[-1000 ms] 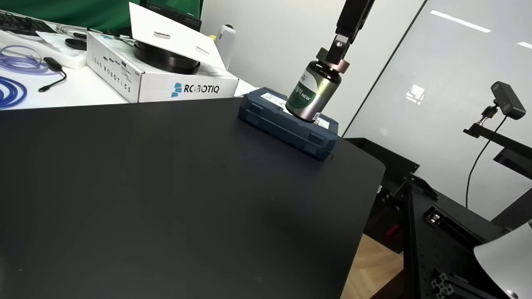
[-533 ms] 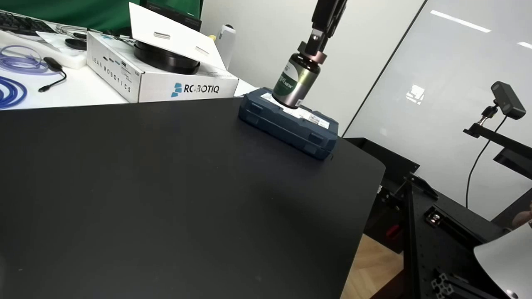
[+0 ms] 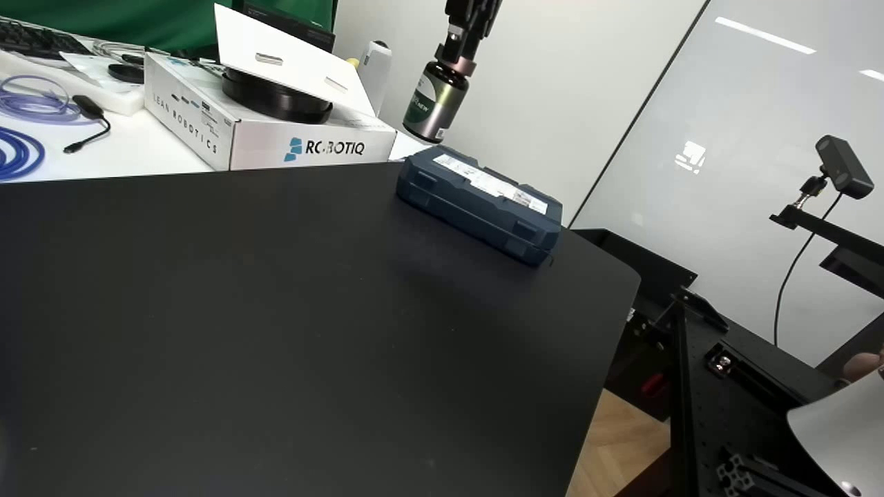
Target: Move the bottle to the left.
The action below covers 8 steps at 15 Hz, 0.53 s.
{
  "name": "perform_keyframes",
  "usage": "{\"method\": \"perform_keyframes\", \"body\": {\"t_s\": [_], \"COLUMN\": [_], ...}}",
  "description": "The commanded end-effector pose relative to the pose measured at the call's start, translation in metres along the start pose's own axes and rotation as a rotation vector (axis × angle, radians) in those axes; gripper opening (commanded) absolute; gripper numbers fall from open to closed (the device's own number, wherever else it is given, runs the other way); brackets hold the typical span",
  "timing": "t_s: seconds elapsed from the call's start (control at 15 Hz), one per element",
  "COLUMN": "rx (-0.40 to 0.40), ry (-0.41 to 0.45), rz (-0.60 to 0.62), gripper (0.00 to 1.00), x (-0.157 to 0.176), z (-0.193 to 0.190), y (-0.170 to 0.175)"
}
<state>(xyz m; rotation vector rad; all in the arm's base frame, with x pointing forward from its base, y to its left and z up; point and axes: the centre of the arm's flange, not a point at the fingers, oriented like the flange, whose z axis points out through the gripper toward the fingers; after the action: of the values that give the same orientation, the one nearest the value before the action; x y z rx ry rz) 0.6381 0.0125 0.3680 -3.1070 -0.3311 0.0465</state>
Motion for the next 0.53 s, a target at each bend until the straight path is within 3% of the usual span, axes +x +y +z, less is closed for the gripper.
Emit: {"method": "perform_keyframes", "body": {"t_s": [0.0,0.47], "rx": [-0.027,-0.04], "ry": [0.008,0.069], "rz": [-0.06,-0.171], "gripper": [0.36,0.36], "x": [0.052,0.086], "z": [-0.003,0.038], "y": [0.0,-0.01]}}
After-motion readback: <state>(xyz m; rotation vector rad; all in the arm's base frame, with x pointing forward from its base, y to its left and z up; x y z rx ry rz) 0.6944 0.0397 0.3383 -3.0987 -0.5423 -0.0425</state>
